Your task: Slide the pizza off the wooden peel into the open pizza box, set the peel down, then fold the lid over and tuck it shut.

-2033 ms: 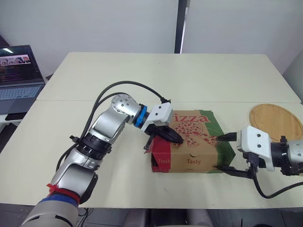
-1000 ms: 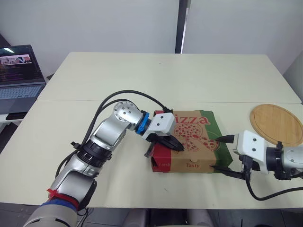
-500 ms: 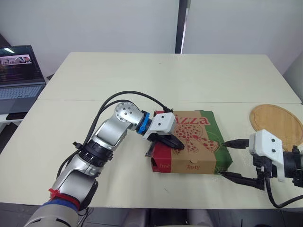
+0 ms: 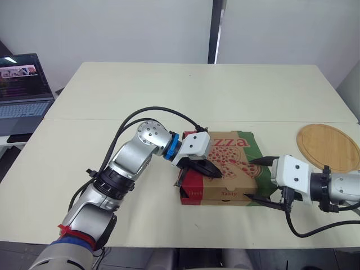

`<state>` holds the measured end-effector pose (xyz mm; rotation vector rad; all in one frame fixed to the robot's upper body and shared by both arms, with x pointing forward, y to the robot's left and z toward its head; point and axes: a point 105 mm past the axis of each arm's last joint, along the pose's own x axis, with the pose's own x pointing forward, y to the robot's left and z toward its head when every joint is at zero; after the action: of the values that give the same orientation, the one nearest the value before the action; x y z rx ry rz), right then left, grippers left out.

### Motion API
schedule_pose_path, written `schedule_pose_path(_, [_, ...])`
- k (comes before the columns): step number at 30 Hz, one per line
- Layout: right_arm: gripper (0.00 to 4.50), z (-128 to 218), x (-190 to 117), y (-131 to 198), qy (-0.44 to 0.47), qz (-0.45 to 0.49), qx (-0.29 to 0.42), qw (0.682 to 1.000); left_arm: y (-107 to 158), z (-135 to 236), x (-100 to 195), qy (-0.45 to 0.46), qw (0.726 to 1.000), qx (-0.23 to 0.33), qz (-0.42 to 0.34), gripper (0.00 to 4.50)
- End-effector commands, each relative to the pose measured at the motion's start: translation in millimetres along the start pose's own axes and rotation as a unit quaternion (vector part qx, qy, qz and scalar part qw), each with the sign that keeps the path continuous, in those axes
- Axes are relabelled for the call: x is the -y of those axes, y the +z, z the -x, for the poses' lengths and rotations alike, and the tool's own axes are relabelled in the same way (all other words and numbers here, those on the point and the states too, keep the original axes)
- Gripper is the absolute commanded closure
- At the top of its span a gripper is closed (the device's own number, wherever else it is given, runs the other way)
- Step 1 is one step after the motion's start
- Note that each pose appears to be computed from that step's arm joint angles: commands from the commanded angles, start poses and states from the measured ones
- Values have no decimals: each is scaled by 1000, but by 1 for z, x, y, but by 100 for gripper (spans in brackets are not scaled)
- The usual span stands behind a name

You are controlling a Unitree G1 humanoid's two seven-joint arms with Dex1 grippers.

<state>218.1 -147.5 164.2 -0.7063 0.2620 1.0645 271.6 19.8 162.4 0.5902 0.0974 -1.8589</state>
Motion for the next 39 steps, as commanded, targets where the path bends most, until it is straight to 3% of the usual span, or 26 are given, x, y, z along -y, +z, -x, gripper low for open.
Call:
schedule_pose_path(1, [2,2,2,10,-7,2,16,1000,12,1,3,-8,1000,4,-27,450])
schedule_pose_path(12, [2,-2,12,9,-30,16,6,999,12,1,2,-8,1000,3,-24,450])
schedule_pose_path(29, [2,-13,5,-10,-44,10,-22,999,-15,-10,15,-30,998,-45,-23,450])
schedule_pose_path(38, [2,10,0,10,-12,-77,48,996,-16,-9,10,-17,998,-47,-24,450])
schedule_pose_path(39, [19,10,1,11,-18,-82,53,995,-16,-9,9,-17,998,-47,-25,450])
